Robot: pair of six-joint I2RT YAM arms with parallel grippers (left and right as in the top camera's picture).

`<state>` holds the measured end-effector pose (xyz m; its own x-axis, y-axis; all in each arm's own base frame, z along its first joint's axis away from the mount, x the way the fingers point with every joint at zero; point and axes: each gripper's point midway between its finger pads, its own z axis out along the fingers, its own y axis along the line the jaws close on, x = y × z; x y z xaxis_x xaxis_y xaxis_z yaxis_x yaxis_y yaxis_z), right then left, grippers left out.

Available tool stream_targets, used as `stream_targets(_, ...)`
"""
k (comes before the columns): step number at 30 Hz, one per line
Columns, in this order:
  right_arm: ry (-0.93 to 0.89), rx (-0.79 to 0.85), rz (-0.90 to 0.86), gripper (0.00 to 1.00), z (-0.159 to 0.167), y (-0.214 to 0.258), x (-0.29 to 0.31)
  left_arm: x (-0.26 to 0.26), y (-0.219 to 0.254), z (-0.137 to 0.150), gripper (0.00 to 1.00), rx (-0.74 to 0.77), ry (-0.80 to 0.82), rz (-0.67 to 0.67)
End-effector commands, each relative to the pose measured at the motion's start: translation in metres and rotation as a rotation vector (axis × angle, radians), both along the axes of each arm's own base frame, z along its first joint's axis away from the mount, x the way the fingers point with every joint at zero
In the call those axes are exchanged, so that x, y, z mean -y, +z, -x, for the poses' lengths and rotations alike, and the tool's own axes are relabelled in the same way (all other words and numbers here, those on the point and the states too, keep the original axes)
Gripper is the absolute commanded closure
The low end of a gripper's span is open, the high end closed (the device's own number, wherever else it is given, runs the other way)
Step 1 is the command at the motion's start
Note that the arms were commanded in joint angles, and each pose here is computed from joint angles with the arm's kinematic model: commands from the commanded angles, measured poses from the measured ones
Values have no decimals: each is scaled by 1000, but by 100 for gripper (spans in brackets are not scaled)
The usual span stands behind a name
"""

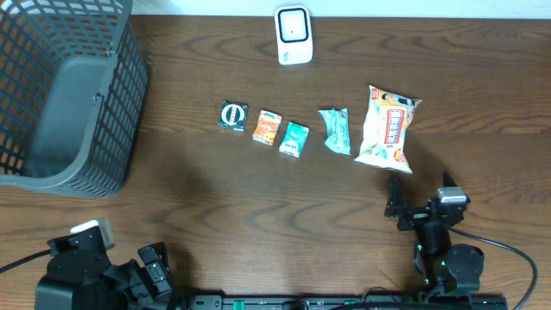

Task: Scan the item barcode
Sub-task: 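Retract the left arm to rest and swing the right arm toward the snack bag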

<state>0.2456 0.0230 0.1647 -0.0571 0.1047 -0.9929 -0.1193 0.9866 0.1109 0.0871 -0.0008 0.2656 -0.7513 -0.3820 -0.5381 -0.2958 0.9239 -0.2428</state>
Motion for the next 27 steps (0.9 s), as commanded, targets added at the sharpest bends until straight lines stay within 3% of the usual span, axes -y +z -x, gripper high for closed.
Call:
stream_targets(1,295,-80,-361,1,15,5,-52,1,-2,0,2,-11,12,15)
stream_targets(5,481,-247,-645,1,34,3,-83,1,-2,0,2,-11,12,15)
stream_targets(10,472,-228,-982,1,31,38,-77,1,-2,0,2,-12,27,25)
stream_targets(15,591,121,-918,1,49,114,-68,1,-2,0,2,-12,27,25)
stream_targets(20,450,476,-968,1,67,188,-21,1,-2,0,2,-12,27,25)
stream_targets(24,344,593,-681,1,79,240,-17,1,-2,0,2,-12,27,25)
stream_targets(27,243,557,-413,1,69,269,-20,1,-2,0,3,-12,27,25)
